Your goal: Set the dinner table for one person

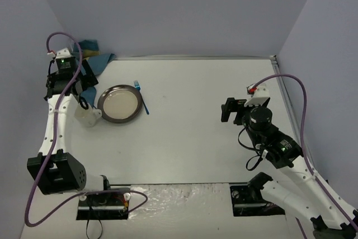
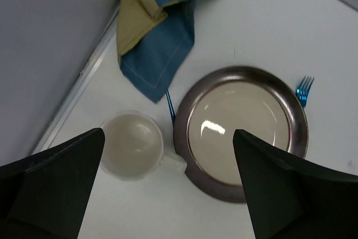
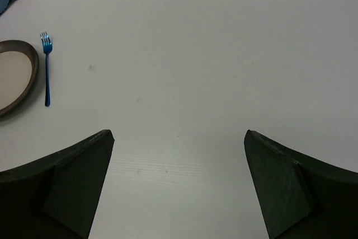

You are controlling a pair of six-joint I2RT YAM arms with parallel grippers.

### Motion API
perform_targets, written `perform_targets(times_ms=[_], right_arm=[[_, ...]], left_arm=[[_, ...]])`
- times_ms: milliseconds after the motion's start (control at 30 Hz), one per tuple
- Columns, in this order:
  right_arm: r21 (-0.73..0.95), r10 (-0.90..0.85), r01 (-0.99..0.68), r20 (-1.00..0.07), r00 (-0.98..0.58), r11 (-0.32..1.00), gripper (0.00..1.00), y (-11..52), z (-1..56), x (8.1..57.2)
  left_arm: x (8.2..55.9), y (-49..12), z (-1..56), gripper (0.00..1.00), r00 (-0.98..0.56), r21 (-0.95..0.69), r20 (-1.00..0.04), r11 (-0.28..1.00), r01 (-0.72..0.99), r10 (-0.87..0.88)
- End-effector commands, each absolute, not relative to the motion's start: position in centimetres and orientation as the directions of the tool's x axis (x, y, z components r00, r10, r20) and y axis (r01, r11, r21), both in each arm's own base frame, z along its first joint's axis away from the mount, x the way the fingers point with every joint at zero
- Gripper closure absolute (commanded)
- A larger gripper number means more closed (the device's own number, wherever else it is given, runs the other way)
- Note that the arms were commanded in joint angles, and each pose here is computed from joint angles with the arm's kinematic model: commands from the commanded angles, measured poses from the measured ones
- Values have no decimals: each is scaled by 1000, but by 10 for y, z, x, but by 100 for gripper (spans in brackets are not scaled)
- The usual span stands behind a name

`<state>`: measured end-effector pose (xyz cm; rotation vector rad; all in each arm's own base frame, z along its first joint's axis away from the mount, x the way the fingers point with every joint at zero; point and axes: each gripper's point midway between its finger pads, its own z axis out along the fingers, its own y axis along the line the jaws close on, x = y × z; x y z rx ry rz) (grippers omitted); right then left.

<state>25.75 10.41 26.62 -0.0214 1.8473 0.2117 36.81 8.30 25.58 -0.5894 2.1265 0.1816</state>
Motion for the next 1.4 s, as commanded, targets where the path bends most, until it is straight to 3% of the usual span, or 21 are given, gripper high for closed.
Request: perform_targets(times_ms=[0, 400, 733, 967, 1133, 1300, 1367], right_arm=[[205, 156, -197, -959, -237, 959, 0, 133, 280, 276], [186, 90, -275, -940, -328, 943, 0, 175, 241, 307], [202, 40, -351, -908, -418, 914, 0, 207, 207, 321], [201, 34, -354, -904, -426, 914, 0, 210, 203, 324], [203, 36, -353, -904, -426, 913, 0, 209, 202, 323], [207, 43, -352, -906, -421, 913, 0, 207, 205, 321], [211, 49, -353, -909, -415, 912, 0, 207, 208, 319]], left_arm=[[438, 134, 303, 3, -245, -197, -891, 811, -551, -383], [568, 177, 201, 3, -383, -127, -845, 837, -532, -372], [607, 192, 134, 4, -474, -53, -813, 855, -517, -337], [608, 187, 98, 33, -548, -37, -763, 870, -492, -342], [608, 183, 87, 62, -570, -45, -747, 881, -472, -343], [610, 179, 100, 99, -572, -52, -755, 898, -436, -322], [612, 178, 115, 100, -556, -58, -772, 905, -421, -308]])
